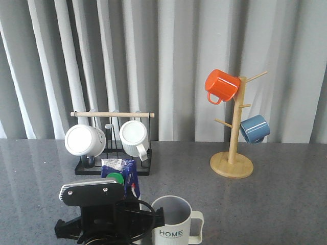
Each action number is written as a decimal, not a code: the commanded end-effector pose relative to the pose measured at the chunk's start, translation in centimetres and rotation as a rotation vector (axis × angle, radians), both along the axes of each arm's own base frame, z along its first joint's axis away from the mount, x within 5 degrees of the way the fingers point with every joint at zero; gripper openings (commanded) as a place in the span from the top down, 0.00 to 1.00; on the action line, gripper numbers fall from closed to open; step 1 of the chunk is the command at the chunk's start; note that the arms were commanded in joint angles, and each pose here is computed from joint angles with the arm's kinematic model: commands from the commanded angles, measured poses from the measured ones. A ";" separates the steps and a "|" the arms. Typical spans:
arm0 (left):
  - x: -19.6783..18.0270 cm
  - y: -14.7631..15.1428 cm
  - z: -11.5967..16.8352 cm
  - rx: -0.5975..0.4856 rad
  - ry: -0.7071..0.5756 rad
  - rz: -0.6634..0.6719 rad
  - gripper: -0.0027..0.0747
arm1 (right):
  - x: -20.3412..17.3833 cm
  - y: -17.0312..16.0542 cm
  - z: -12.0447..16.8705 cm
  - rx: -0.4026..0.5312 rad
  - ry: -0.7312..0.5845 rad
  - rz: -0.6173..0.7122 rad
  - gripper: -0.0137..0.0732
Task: Place milk next to cup
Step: 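Lower the milk carton onto the table beside the white mug, then open the left gripper and raise it away from the carton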
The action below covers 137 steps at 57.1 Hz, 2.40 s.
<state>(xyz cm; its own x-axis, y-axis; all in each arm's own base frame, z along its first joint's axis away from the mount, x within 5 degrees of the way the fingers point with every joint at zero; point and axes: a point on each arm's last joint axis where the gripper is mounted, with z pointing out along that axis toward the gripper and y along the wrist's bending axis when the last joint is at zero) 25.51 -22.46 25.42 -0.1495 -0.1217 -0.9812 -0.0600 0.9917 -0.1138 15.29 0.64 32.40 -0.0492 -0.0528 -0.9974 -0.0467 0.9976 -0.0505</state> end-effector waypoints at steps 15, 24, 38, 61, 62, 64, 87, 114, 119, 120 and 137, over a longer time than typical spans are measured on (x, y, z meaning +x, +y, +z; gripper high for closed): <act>-0.2 0.2 2.2 -0.028 -0.083 0.004 0.96 | -0.1 0.0 1.7 -0.001 -0.103 0.001 0.85; -0.2 0.2 2.2 -0.028 -0.083 0.004 0.96 | -0.1 0.0 1.7 -0.001 -0.103 0.001 0.85; -0.2 0.4 2.1 -0.033 -0.079 0.021 0.95 | -0.1 0.0 1.7 -0.001 -0.103 0.001 0.85; -0.3 0.6 2.0 -0.046 -0.060 0.045 0.36 | -0.1 0.0 1.7 -0.001 -0.103 0.001 0.85; -0.3 0.6 2.0 -0.044 -0.062 0.043 0.27 | -0.1 0.0 1.7 -0.001 -0.103 0.001 0.85; -0.3 0.6 2.0 -0.040 -0.062 0.042 0.16 | -0.1 0.0 1.7 -0.001 -0.103 0.001 0.85; -1.1 0.8 5.3 0.022 -0.217 -0.031 0.04 | -0.1 0.0 1.7 -0.001 -0.103 0.001 0.85; -5.9 5.9 15.8 -0.056 -0.551 -0.111 0.98 | -0.1 0.0 1.7 -0.001 -0.103 0.001 0.85; -6.4 7.0 16.5 -0.104 -0.555 -0.079 0.98 | -0.1 0.0 1.7 -0.001 -0.103 0.001 0.85; -6.5 7.2 16.6 -0.113 -0.557 -0.077 0.98 | -0.1 0.0 1.7 -0.001 -0.103 0.001 0.85; -7.0 7.7 17.4 -0.116 -0.584 -0.079 0.97 | -0.1 0.0 1.7 -0.001 -0.103 0.001 0.85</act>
<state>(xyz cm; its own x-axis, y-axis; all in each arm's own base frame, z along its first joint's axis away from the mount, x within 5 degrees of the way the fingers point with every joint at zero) 19.13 -15.22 41.16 0.3229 -0.2370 -0.9163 0.1099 0.9710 -0.2124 15.29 0.64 32.40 -0.0492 -0.0528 -0.9974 -0.0467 0.9976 -0.0505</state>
